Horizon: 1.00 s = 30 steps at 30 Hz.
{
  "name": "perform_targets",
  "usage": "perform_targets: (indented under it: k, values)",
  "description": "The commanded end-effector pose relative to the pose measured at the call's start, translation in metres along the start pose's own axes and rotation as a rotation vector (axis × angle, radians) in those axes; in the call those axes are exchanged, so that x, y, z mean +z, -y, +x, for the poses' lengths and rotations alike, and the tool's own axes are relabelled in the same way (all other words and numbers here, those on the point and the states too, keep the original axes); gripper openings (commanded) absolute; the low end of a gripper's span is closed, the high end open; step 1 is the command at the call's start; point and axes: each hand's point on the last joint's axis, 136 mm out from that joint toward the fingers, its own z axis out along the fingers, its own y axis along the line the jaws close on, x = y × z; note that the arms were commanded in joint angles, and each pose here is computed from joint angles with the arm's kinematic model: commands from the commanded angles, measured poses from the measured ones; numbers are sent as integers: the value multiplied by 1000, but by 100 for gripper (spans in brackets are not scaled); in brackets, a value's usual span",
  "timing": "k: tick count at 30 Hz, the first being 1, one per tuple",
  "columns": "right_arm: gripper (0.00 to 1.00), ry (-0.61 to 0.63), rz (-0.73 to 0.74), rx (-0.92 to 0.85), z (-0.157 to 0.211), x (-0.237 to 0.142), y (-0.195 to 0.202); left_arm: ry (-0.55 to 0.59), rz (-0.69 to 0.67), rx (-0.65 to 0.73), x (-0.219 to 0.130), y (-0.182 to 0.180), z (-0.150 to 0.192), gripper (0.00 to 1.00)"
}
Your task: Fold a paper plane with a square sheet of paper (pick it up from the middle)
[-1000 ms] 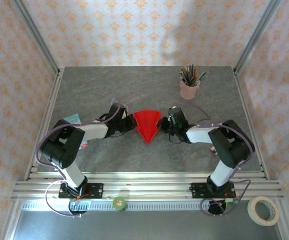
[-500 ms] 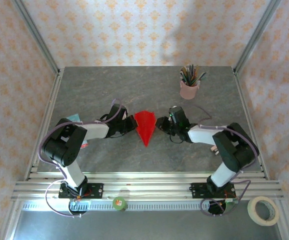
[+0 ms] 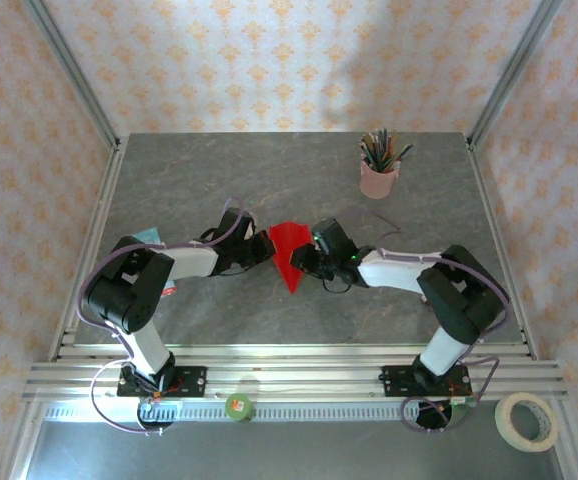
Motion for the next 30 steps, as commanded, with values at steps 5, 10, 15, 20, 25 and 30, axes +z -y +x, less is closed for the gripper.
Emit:
perform_targets:
  k: [5, 10, 15, 20, 25, 30]
  values:
    - [35, -20, 21, -48, 4, 11, -12, -11, 36, 7, 1, 8, -1, 1]
    - [39, -20, 78, -90, 7, 14, -12, -15, 41, 7, 1, 9, -1, 1]
    - [42, -32, 158, -130, 13, 19, -5, -20, 44, 7, 2, 10, -1, 1]
    - [44, -37, 176, -152, 15, 22, -6, -25, 41, 9, 2, 9, 0, 1]
    - [42, -24, 222, -153, 11, 22, 1, -24, 42, 10, 2, 10, 0, 1]
    - [36, 1, 254, -150, 6, 18, 4, -28, 38, 9, 2, 8, 1, 1]
